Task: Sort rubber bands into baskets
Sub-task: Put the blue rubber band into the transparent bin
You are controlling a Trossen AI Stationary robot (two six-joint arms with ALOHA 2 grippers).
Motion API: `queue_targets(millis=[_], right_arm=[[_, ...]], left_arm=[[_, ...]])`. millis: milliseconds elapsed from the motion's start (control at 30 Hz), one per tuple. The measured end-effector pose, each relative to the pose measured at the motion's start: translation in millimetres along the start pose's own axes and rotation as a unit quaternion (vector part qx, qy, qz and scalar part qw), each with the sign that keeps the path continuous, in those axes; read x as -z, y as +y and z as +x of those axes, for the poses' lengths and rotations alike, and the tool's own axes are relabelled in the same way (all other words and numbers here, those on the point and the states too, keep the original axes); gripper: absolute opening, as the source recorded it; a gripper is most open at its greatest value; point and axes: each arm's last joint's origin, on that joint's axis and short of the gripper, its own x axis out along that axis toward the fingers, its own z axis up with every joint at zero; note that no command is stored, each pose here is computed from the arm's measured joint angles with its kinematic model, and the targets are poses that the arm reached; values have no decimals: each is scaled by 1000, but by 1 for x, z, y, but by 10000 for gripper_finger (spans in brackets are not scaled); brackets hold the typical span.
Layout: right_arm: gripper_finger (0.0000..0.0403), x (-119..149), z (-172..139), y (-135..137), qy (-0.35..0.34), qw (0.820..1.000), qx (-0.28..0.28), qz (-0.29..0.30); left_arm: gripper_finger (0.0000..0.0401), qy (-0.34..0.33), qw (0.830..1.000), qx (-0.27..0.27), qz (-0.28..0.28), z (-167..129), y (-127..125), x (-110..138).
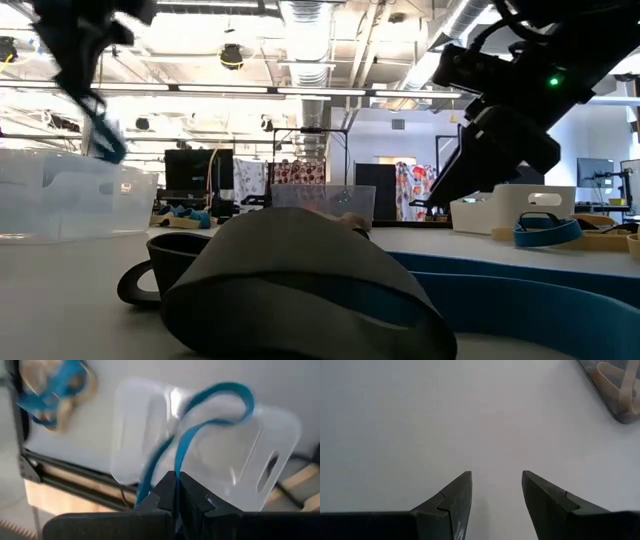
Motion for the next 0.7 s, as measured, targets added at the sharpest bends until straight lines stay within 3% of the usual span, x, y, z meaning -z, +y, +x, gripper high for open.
queue_targets(millis=[200,333,567,700], right_arm=[[201,3,-6,7,-5,1000,-11,-2],[201,4,-9,11,-10,1000,-19,-3],[201,3,-13,15,-23,999,-32,3],[201,3,-14,17,-27,999,-35,4]], left_arm=[[0,93,995,-14,13,41,-10,8],[0,114,993,-20,12,64,-14,13],[2,79,997,22,-1,82,-23,8],[31,37,998,47,-10,78,-27,-2]])
